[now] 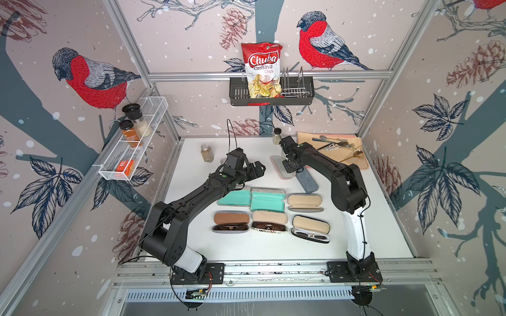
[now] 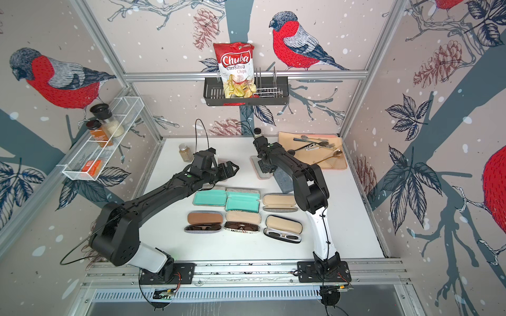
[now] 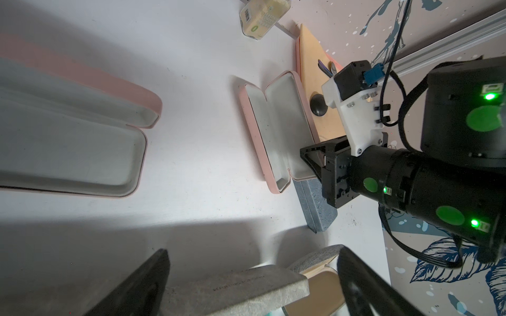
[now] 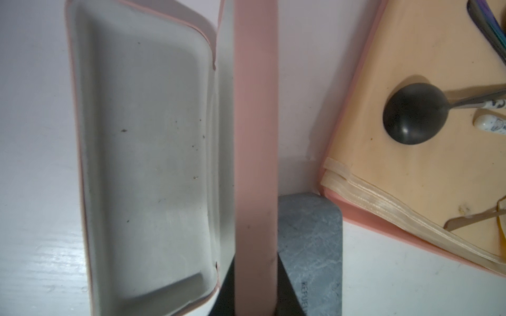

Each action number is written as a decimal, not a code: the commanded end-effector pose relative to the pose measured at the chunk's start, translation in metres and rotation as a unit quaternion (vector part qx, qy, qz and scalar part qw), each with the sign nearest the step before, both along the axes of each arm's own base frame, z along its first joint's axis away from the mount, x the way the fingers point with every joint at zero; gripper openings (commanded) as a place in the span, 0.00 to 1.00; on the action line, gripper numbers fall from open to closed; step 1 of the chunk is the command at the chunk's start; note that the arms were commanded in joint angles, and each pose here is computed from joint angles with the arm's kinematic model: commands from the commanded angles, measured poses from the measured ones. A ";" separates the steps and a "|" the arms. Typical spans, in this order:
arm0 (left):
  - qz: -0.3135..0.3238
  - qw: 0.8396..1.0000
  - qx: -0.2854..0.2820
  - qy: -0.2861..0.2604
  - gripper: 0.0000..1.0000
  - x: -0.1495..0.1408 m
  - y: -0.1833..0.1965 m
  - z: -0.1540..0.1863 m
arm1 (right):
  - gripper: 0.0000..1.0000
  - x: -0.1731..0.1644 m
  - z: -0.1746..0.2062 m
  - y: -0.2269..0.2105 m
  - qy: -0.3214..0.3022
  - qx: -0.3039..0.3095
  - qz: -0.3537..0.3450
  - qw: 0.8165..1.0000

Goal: Close the glasses case
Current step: Move the glasses case to the center of the board.

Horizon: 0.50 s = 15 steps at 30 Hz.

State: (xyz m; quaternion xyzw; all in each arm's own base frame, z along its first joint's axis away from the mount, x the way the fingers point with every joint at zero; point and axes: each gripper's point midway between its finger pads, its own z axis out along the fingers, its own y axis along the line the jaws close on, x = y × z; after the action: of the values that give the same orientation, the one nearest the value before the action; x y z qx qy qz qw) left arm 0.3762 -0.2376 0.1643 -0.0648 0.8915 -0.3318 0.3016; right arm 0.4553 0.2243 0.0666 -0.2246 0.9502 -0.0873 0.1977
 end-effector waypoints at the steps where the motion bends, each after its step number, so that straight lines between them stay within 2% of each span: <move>1: -0.005 1.000 -0.013 -0.017 0.95 0.005 -0.006 0.008 | 0.17 -0.003 -0.003 -0.004 0.003 -0.005 -0.012 1.000; 15: -0.007 1.000 -0.016 -0.016 0.96 0.006 -0.010 0.007 | 0.26 -0.011 -0.003 0.010 0.010 0.009 0.004 1.000</move>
State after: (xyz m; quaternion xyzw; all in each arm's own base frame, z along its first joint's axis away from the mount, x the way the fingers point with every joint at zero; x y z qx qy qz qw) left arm 0.3759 -0.2418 0.1606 -0.0611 0.8923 -0.3346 0.2967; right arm 0.4464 0.2301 0.0595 -0.2283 0.9516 -0.0831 0.1884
